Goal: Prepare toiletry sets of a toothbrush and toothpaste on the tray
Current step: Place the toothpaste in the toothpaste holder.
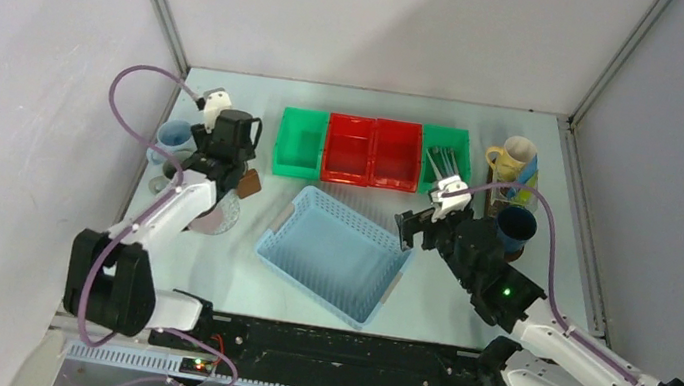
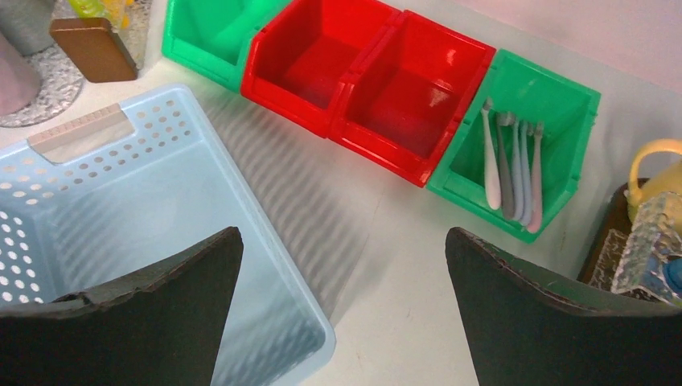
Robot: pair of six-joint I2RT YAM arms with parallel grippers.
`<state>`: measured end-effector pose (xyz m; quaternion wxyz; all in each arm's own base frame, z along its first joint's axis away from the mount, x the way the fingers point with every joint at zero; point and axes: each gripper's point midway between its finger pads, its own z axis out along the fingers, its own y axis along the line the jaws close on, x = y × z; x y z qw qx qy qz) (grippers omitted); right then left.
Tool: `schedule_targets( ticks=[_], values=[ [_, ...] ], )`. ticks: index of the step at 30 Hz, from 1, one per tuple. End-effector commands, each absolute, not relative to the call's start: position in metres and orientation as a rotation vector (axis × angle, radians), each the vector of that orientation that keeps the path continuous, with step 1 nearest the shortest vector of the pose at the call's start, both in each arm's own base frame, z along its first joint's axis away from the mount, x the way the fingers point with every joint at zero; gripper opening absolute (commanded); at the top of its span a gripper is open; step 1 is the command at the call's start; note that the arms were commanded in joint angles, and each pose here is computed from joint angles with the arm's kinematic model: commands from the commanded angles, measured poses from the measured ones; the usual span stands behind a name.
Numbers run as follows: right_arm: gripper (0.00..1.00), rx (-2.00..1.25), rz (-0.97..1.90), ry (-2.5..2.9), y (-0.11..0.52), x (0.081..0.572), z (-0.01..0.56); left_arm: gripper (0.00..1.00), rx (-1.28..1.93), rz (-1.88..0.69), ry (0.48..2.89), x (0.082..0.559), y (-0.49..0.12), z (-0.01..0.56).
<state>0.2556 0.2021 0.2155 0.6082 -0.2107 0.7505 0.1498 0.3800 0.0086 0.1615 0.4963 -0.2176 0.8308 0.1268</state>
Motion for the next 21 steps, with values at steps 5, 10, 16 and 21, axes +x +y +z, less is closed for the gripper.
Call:
schedule_targets(
  ticks=[5,10,16,21],
  values=[
    [0.99,-0.354,0.299,1.755,0.177,0.277,0.253,0.88,-0.499,0.224,1.838,0.352,0.014,0.248],
    [0.99,-0.332,0.265,1.803,0.17,0.296,0.261,0.99,-0.428,0.182,1.748,0.326,0.016,0.273],
    [0.97,-0.27,0.234,1.902,0.159,0.332,0.255,1.0,-0.345,0.098,1.717,0.299,0.007,0.273],
    [0.91,-0.235,0.193,2.005,0.15,0.369,0.233,1.0,-0.288,0.062,1.689,0.278,0.002,0.272]
  ],
)
